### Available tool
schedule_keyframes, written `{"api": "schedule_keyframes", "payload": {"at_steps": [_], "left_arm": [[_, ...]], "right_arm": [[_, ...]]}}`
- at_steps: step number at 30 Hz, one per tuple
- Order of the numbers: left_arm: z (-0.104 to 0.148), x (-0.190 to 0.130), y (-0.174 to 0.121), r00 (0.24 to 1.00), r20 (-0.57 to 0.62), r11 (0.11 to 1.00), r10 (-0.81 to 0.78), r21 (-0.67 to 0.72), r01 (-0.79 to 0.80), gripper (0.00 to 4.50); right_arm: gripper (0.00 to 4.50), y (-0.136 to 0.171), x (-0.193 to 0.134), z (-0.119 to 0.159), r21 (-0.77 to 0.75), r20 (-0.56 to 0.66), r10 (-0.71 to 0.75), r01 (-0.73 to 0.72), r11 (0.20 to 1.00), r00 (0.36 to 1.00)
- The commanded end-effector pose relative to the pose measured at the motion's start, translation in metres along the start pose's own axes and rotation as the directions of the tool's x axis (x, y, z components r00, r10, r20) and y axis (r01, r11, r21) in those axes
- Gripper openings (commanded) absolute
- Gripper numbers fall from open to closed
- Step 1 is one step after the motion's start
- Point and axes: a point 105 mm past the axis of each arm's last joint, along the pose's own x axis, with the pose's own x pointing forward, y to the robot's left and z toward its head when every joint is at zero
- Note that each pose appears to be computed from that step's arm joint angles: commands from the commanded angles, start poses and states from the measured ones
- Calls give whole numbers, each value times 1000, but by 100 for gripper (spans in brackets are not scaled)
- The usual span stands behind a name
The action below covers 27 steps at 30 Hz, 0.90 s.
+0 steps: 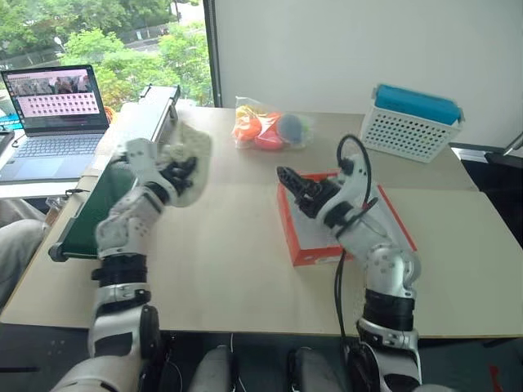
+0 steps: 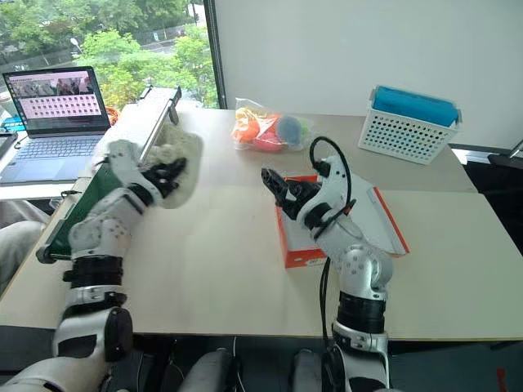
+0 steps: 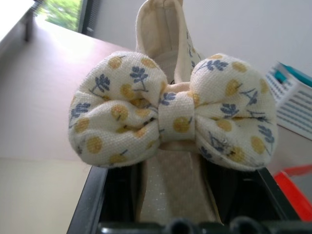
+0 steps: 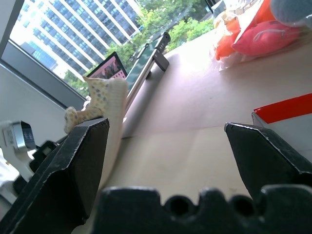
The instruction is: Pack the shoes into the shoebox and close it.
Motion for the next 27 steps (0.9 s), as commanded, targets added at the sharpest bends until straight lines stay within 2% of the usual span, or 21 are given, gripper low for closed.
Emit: {"api": "schedule_keyframes", "payload": {"at_steps": [1,6,9,19,23,27], "left_arm": [[-6,10,-68,976,-11,976,-218,2,218,198],[-24,10,-114,933,-57,934,-356,-37,354,198],[-27,10,-124,920,-68,922,-387,-40,385,198],[-13,15,-100,944,-43,945,-326,-8,326,198],[-12,13,-90,951,-45,952,-305,0,305,198],[-13,11,-89,953,-45,954,-301,-1,301,198]], "right_arm": [[450,25,9,10,17,-39,69,-69,997,997],[450,23,13,12,44,-56,49,-46,998,997],[450,21,13,15,66,-41,37,-35,997,998],[450,7,2,35,60,21,-17,16,998,1000],[450,21,-6,59,93,87,30,-38,995,996],[450,30,-11,67,69,90,43,-50,996,995]]}}
